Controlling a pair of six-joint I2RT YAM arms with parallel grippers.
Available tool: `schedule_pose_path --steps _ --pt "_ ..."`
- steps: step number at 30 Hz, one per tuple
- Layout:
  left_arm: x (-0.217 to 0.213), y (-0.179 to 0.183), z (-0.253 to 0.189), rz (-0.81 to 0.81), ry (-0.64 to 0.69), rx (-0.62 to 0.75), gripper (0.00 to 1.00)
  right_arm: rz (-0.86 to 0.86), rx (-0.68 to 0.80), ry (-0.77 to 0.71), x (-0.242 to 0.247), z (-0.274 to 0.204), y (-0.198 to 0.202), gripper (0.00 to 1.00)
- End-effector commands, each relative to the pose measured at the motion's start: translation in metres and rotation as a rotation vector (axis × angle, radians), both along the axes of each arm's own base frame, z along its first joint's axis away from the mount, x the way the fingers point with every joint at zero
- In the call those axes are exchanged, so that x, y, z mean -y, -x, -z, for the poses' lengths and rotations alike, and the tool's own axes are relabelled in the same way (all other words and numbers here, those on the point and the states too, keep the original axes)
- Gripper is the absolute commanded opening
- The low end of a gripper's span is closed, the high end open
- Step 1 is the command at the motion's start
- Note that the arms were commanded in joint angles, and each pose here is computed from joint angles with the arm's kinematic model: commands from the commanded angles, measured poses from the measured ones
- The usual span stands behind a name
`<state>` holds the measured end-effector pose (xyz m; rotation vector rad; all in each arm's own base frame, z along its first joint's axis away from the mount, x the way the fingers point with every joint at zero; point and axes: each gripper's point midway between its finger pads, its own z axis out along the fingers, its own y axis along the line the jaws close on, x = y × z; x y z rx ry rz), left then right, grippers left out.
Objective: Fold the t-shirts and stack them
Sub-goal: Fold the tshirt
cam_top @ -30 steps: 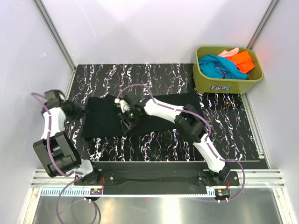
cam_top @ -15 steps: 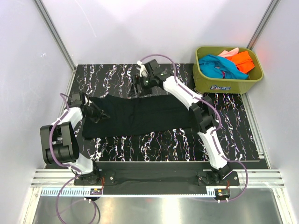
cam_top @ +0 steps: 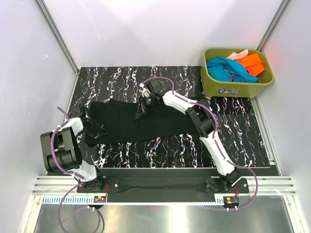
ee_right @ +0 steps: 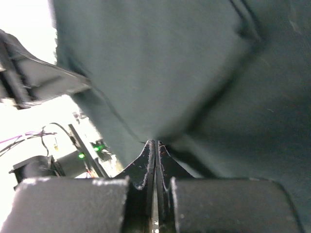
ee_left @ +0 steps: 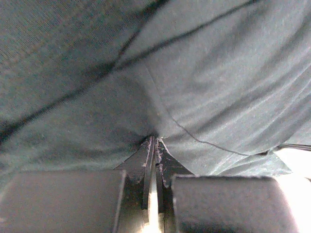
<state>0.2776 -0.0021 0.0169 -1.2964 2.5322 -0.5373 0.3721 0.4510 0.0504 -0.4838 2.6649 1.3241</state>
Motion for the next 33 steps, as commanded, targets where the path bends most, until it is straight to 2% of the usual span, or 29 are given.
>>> schedule_pose_path --steps 1,4,8,11,13,14,15,18,21,22,25,28,33 --pt "-0.024 0.009 0.019 -0.047 -0.08 -0.066 0.06 -0.015 -0.007 -0.038 -0.003 0.005 0.002 0.02" --pt "-0.029 0.009 0.024 -0.053 -0.06 -0.079 0.1 0.026 -0.047 0.018 0.01 0.03 -0.003 0.02" --pt "-0.03 -0.007 0.003 -0.002 -0.074 0.003 0.29 0.045 -0.034 0.065 0.02 0.039 -0.012 0.03" --pt "-0.032 -0.03 -0.029 0.063 -0.104 0.145 0.44 0.027 -0.01 0.065 0.02 0.026 -0.014 0.07" --pt "-0.035 -0.062 -0.062 0.142 -0.134 0.305 0.5 0.03 -0.007 0.049 0.019 0.007 -0.014 0.14" --pt "-0.037 -0.081 -0.069 0.182 -0.139 0.368 0.53 0.032 -0.006 0.038 0.017 -0.002 -0.013 0.23" --pt "-0.033 -0.105 -0.096 0.246 -0.115 0.469 0.54 0.044 0.003 0.022 0.017 -0.018 -0.015 0.27" --pt "-0.034 -0.156 -0.123 0.406 -0.1 0.609 0.52 0.043 0.029 0.0 0.019 -0.05 -0.011 0.34" --pt "-0.038 -0.184 -0.106 0.467 -0.07 0.593 0.48 0.034 0.065 0.005 0.028 -0.073 -0.003 0.36" --pt "-0.04 -0.201 -0.117 0.497 -0.108 0.624 0.48 0.031 0.072 0.007 0.03 -0.077 -0.001 0.36" --pt "-0.045 -0.228 -0.1 0.541 -0.172 0.58 0.44 0.024 0.089 0.014 0.041 -0.089 0.01 0.36" --pt "-0.045 -0.239 -0.076 0.568 -0.175 0.548 0.44 0.015 0.094 0.013 0.05 -0.096 0.022 0.35" --pt "-0.043 -0.251 -0.063 0.595 -0.198 0.547 0.44 0.026 0.094 0.023 0.067 -0.097 0.034 0.34"
